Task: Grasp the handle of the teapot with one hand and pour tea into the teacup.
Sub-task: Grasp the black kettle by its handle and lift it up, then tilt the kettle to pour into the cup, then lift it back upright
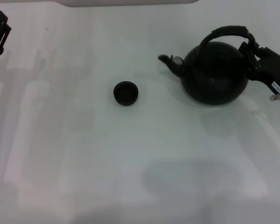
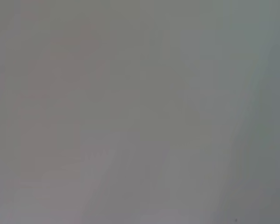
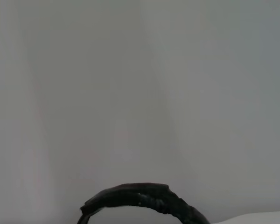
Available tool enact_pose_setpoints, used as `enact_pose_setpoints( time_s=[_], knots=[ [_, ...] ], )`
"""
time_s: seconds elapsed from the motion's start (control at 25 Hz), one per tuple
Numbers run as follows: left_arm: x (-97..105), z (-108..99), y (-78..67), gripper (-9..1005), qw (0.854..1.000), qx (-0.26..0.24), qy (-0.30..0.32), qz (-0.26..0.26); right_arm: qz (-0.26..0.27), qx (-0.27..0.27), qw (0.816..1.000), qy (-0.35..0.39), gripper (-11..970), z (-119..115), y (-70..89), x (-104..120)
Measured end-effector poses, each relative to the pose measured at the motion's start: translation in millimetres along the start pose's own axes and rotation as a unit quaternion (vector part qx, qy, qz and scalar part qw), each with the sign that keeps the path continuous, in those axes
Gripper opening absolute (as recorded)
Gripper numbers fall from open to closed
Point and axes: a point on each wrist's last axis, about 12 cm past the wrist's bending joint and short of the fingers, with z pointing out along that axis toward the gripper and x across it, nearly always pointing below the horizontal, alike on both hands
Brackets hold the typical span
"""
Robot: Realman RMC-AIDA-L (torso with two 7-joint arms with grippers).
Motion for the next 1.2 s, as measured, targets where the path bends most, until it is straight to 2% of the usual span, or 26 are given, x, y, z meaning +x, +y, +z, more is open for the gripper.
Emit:
enact_pose_setpoints(
  time_s=[0.08,0.4,0.56,0.88,1.2],
  knots=[
    [0,0,0.1,887,1.0,0.0,0.0,0.0,0.0,0.0,1.0,0.0,266,0,-0.1,0],
    [1,-2,0.2,887,1.0,-0.001,0.001,-0.001,0.0,-0.016,1.0,-0.019,192,6,5.2,-7],
    [1,-4,0.2,887,1.0,-0.001,0.002,-0.001,-0.01,-0.038,0.999,-0.035,189,15,11.0,-15],
    [2,-6,0.9,887,1.0,-0.003,0.004,-0.005,-0.088,-0.069,0.992,-0.058,184,36,27.2,-26],
    [3,-10,3.6,887,1.0,-0.008,0.008,-0.004,-0.165,-0.076,0.981,-0.069,174,46,39.2,-30]
  ],
)
